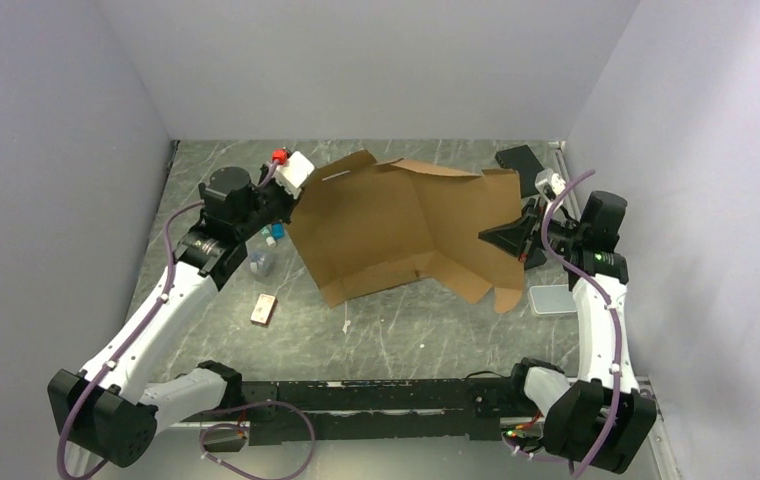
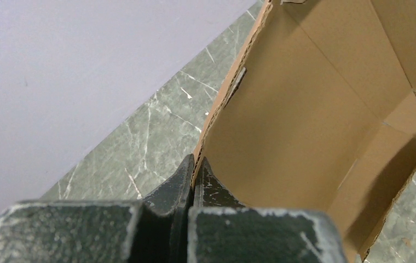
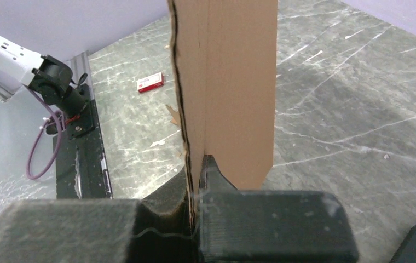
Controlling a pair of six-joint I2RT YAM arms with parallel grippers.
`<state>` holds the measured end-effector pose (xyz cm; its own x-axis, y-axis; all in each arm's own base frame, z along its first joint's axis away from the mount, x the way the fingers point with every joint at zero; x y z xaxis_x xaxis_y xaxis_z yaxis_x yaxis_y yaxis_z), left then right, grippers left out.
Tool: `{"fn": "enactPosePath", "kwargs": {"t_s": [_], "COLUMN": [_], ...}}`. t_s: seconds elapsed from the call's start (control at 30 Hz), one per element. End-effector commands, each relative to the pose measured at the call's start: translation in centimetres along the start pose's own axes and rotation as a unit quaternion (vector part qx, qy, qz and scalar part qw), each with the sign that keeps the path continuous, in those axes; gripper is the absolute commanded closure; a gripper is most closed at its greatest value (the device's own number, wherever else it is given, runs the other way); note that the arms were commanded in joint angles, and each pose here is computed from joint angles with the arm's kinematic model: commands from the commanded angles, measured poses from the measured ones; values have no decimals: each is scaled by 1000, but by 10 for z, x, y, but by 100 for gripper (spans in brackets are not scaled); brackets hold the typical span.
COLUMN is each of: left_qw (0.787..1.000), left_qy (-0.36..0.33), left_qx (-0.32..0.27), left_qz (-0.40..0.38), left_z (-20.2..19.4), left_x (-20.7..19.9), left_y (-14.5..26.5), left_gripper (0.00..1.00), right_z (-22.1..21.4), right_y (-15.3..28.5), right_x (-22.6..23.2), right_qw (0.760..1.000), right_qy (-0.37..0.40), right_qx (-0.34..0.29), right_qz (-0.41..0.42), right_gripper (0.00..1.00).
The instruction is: Fold the paper box
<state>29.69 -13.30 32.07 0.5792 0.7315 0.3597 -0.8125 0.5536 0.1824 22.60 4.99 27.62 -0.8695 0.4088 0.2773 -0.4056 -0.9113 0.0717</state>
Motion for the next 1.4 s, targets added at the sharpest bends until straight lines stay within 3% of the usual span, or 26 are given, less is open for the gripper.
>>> {"fn": "enactPosePath", "kwargs": {"t_s": [0.0, 0.23, 0.53, 0.9, 1.3, 1.37], "left_qw": [999, 998, 992, 985, 980, 982], "left_qy": [17, 15, -7, -2, -5, 2], "left_qx": [14, 3, -83, -110, -135, -127], "left_qz": [37, 56, 92, 135, 148, 137], "left_z": [-11, -13, -4, -9, -4, -4], "left_x": [6, 11, 21, 35, 35, 34], "left_y": [5, 5, 21, 25, 35, 32], "left_gripper": [100, 100, 100, 100, 100, 100], "right_z": [19, 21, 26, 31, 29, 28], "right_y": [3, 2, -6, -12, -13, -14], "right_x": [32, 33, 51, 62, 47, 38], "right_qw": [991, 991, 987, 983, 990, 993], "right_qy": [71, 62, 74, 77, 71, 83], "right_qx": [-25, -25, -20, -13, -10, -7], "right_qz": [110, 112, 144, 168, 119, 79], "right_gripper": [100, 100, 100, 100, 100, 100]}}
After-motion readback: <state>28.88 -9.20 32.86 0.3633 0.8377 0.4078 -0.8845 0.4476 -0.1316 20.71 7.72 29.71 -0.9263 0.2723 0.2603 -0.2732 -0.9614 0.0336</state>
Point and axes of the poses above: each gripper's point midway between its finger pads, its own y axis back along the fingers, its own x axis along the line the jaws close on, z = x × y, the point moved 6 cm from there along y, back along the fingers, and after that the axes turned 2 degrees about -y, right-handed, at the moved point
